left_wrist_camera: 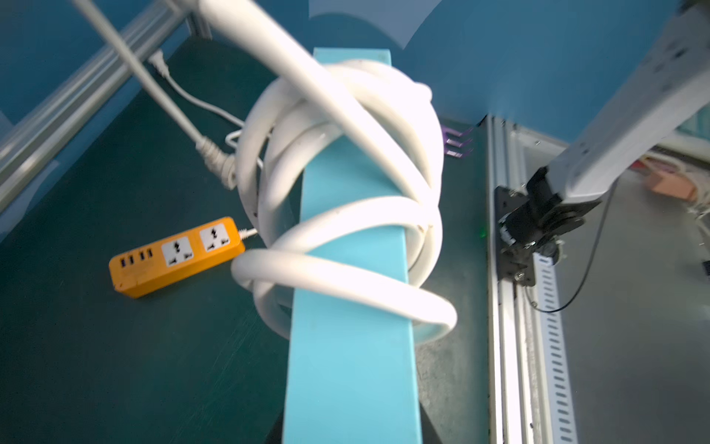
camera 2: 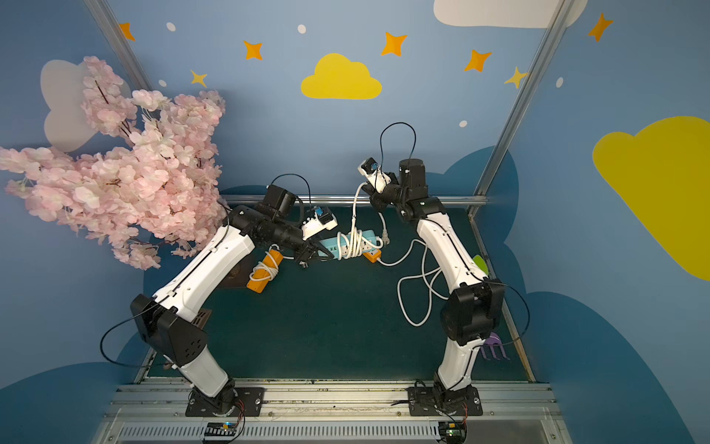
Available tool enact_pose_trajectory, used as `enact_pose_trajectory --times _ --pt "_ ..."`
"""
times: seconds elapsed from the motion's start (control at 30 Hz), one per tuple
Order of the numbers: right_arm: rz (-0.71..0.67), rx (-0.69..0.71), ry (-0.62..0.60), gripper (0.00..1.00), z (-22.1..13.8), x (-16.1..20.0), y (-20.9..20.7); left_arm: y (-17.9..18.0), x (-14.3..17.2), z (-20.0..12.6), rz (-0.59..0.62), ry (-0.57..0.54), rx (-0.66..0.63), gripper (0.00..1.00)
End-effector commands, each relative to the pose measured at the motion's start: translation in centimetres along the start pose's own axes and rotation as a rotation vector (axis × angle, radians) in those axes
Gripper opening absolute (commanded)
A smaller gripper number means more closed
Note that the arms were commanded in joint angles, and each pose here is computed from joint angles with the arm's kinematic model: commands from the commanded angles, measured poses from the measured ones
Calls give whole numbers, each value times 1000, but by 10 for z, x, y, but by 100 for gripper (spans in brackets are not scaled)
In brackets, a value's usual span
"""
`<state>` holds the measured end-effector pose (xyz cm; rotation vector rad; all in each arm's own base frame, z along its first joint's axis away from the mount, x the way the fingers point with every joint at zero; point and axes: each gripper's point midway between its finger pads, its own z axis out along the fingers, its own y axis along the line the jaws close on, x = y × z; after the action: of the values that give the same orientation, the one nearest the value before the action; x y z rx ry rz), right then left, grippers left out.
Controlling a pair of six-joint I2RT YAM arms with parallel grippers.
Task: Wrap the cord around the power strip
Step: Wrap the power cord around the power strip.
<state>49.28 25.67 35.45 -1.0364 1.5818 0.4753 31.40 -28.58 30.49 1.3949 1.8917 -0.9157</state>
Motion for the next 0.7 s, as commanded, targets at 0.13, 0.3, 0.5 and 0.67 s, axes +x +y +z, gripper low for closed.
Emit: enact_pose_trajectory --times 0.13,0.3,0.5,0.67 --pt "382 -288 -126 0 29 34 12 -67 -76 -46 130 -349 208 2" --pt "513 -249 -233 7 35 53 23 -50 -85 -48 144 -371 77 2" --pt "554 -211 -231 28 42 71 48 -29 -88 -48 133 -384 -40 2" --pt "534 -168 -196 41 44 91 70 -23 -91 -51 124 -387 -89 2"
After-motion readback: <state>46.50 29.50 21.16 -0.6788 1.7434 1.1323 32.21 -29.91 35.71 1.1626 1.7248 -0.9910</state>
